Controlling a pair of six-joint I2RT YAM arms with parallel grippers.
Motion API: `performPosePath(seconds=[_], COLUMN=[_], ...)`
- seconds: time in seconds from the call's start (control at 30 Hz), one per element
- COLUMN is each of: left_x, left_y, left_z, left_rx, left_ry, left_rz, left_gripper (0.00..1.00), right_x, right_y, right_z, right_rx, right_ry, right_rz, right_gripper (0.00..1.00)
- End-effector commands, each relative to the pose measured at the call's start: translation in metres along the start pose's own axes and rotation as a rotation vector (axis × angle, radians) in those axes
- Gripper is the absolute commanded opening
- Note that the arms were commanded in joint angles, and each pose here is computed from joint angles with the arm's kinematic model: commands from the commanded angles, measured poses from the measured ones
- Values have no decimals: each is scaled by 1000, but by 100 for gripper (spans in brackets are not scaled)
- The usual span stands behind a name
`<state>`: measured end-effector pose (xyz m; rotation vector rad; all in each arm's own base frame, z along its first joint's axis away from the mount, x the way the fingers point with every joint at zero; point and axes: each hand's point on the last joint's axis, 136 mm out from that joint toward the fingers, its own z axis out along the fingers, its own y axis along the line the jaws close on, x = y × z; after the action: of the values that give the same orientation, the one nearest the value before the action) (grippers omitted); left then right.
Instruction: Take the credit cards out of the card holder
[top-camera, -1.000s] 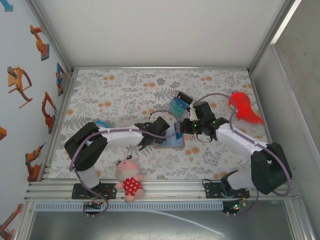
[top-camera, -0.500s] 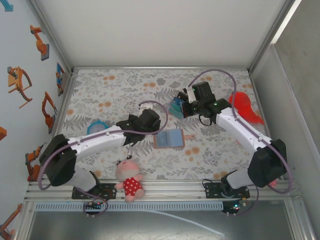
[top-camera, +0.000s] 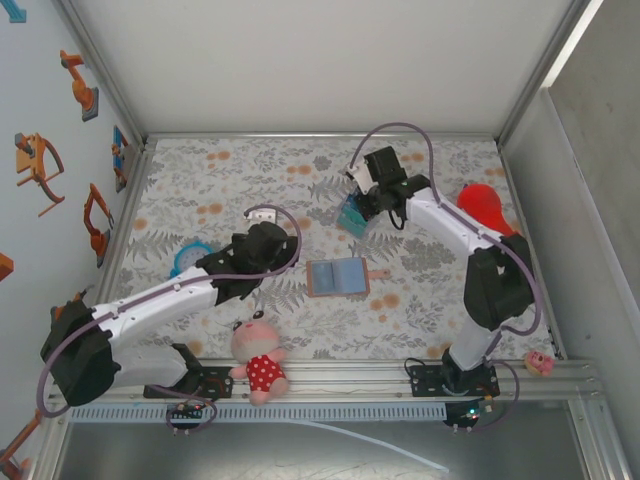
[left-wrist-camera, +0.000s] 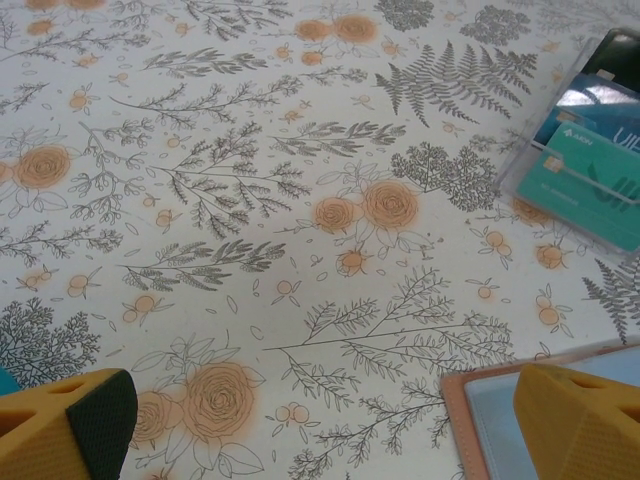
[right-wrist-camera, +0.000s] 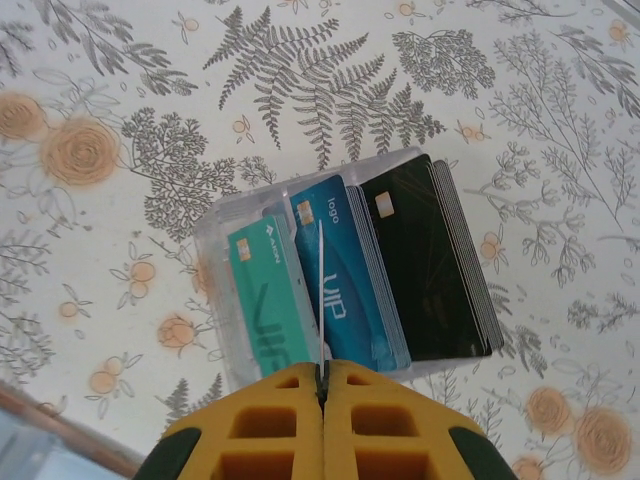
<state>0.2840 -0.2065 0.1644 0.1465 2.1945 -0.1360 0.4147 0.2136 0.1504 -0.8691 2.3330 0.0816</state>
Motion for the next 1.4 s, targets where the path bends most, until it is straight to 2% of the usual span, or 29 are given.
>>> performPosePath(seconds=[0.0,0.6,1.2,1.37], left_x=[-4,6,8,8], left_y=[2,13,9,7], left_z=[-3,1,7,8], left_rx=[19,-12,-18,-13], left_ry=[-16,20,41,44], left_rz=[-39,-45,-30,-31], left_gripper=[97,97,97,97], right_x=[-19,-12,13,8], right_y=[-12,-13,-11,-15], right_z=[1,37,56,52], right_rx=[28,-116,-148,-136], right_ry=[-31,45,134,127], right_rz=[-80,-92,-107,-107], right_gripper=[0,0,0,12])
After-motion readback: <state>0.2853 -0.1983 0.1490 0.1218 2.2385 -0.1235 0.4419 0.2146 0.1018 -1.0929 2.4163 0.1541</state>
